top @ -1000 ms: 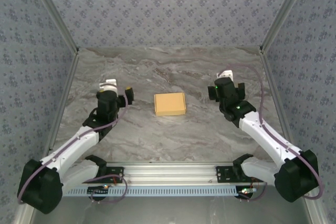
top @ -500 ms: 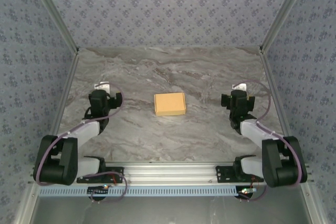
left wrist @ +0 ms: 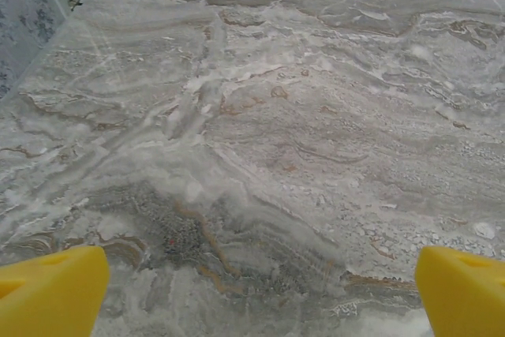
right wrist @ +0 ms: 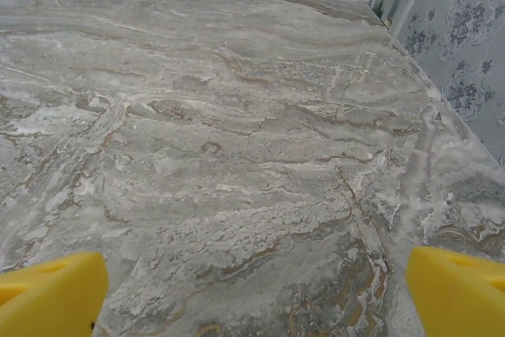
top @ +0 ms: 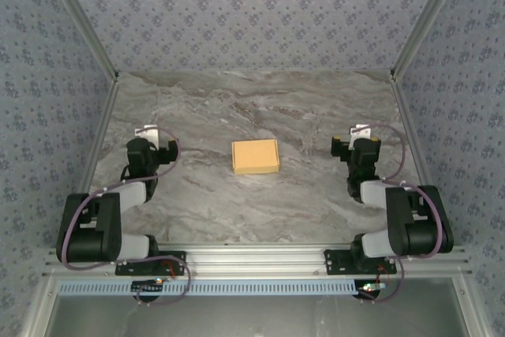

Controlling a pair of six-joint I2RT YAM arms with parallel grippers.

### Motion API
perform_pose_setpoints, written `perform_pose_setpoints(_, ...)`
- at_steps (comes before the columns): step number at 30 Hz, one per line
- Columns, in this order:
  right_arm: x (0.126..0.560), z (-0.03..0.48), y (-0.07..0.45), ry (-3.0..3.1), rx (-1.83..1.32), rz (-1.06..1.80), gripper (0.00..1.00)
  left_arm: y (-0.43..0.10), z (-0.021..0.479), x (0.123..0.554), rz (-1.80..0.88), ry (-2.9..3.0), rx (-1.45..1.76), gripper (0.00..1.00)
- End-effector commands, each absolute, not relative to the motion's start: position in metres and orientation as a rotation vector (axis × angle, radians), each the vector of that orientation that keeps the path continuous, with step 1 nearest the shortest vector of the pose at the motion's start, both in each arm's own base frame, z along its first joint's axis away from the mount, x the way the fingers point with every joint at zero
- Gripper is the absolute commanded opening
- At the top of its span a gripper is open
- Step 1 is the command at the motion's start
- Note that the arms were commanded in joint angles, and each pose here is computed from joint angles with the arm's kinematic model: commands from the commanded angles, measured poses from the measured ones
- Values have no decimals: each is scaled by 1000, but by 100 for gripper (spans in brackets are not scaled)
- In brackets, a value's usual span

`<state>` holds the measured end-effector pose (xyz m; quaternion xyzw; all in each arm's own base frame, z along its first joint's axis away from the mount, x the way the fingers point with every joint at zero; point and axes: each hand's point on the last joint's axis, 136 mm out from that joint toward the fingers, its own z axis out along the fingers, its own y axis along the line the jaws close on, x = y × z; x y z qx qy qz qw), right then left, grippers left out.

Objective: Fold the paper box

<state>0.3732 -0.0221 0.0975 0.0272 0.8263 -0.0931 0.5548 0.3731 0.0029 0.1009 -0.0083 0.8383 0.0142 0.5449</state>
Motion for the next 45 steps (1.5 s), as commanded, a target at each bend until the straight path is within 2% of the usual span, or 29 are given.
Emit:
perform_pose_setpoints(1,376,96,-18,1908,45,-181,99,-1,116,381,5,1906,4,99)
perform_pose_setpoints(9,386,82,-18,1969,43,-148,99,5,87,396,3,1969,-20,99)
perform_pose_setpoints(45,388,81,-23,1986,63,-111,99,11,89,398,-3,1963,-53,99)
